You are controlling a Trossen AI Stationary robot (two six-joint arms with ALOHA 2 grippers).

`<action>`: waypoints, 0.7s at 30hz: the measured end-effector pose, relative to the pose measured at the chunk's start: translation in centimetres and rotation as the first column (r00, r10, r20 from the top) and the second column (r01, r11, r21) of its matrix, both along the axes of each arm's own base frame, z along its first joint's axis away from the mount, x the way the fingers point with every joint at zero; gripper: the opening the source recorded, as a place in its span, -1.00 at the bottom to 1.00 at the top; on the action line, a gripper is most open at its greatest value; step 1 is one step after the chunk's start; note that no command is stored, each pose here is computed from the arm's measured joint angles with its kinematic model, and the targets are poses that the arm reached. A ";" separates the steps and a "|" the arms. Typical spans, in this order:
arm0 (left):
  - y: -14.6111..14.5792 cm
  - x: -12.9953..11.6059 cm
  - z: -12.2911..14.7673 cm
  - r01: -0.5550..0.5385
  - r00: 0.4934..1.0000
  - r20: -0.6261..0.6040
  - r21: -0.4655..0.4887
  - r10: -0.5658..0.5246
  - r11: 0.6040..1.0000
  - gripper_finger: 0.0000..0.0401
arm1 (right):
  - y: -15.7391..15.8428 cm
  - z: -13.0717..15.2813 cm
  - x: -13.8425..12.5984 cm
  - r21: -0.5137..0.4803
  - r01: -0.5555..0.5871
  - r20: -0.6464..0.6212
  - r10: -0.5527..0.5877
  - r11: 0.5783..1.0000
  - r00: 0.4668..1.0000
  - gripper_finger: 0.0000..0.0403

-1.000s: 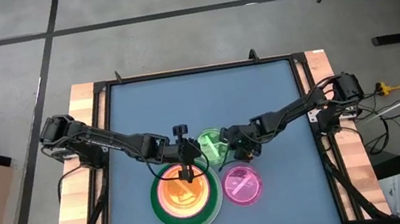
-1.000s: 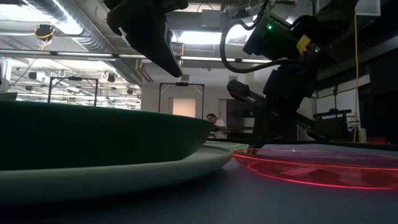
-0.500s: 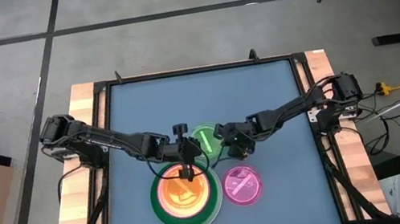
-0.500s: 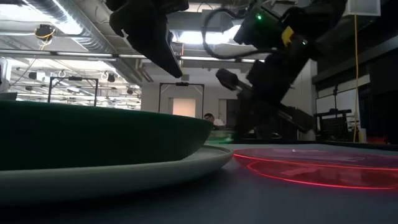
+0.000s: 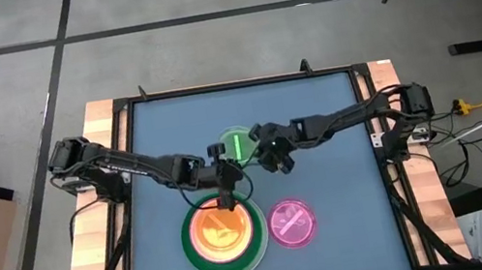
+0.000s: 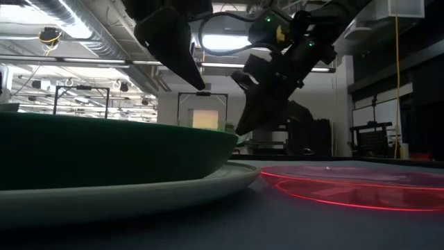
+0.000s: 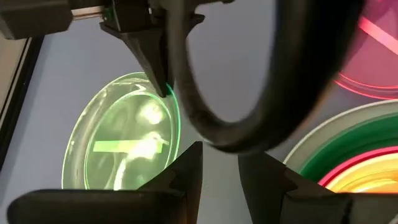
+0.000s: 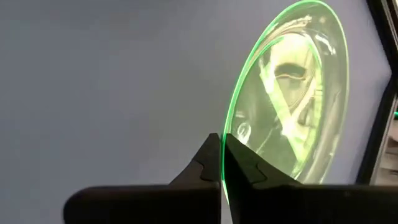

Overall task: Stack plastic plates
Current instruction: Stack the light green plate on top of the orange plate

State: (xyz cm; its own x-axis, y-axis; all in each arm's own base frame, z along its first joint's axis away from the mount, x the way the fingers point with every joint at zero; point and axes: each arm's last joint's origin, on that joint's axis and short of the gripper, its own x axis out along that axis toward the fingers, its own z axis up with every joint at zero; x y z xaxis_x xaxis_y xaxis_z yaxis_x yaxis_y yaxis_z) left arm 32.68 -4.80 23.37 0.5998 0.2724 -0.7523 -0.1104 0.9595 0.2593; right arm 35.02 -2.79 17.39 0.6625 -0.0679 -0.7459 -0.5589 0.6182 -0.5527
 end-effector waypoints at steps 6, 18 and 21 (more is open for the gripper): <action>0.8 0.1 0.0 -0.025 1.000 0.000 0.000 0.025 1.000 -0.53 | -0.6 0.6 0.3 0.113 0.013 0.029 -0.017 0.994 0.999 -1.00; 2.3 -0.3 -0.3 -0.063 0.996 -0.067 0.016 0.064 0.998 -0.53 | -0.4 1.8 1.0 0.160 -0.042 0.075 0.030 0.986 0.997 -1.00; 2.5 -0.3 -0.3 -0.067 0.995 -0.069 0.016 0.068 0.998 -0.53 | -0.3 1.8 1.0 0.170 -0.062 0.079 0.049 0.983 0.996 -1.00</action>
